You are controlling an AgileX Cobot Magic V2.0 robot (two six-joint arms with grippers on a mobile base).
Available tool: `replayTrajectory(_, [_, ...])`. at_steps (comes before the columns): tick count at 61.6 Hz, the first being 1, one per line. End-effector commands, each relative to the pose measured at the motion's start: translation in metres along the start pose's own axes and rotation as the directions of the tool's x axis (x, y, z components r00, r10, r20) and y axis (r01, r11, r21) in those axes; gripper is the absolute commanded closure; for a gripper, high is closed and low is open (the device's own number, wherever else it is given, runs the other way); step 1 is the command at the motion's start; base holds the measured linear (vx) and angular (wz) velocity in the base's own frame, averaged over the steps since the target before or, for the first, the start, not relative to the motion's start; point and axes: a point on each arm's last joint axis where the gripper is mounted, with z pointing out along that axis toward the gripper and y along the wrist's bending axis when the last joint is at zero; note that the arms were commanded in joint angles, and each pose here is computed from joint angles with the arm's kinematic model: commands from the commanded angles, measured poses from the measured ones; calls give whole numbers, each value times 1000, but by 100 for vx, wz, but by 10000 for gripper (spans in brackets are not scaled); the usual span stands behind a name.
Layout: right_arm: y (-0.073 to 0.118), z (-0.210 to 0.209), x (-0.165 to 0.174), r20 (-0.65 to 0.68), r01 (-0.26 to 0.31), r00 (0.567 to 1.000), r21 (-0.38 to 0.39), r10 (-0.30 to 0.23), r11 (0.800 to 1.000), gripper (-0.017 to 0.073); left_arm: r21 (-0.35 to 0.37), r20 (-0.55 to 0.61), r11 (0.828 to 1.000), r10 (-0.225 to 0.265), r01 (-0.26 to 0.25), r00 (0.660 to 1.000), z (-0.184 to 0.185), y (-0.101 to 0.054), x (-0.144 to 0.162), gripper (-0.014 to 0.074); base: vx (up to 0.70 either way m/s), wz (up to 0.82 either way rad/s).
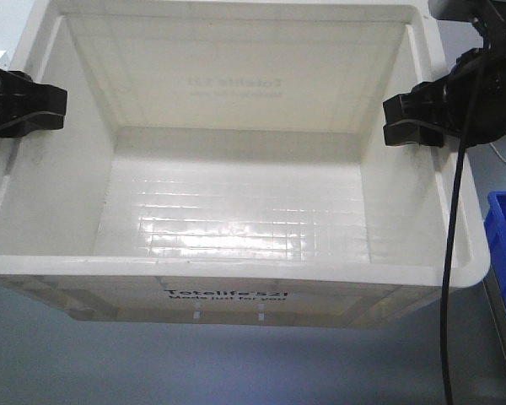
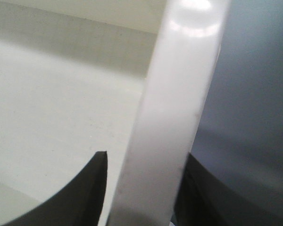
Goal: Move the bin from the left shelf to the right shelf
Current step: 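Carry the tote with both grippers up to the other shelf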
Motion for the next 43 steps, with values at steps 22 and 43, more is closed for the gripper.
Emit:
replayTrajectory(22, [0,-21,-12,144,45,988,38,-50,998,564,21,178,998,48,-52,983,-24,-8,-15,601,37,10])
replayTrajectory(43, [0,-21,-12,144,45,988,38,-51,998,564,21,178,998,48,-52,983,-24,-8,-15,601,32,42])
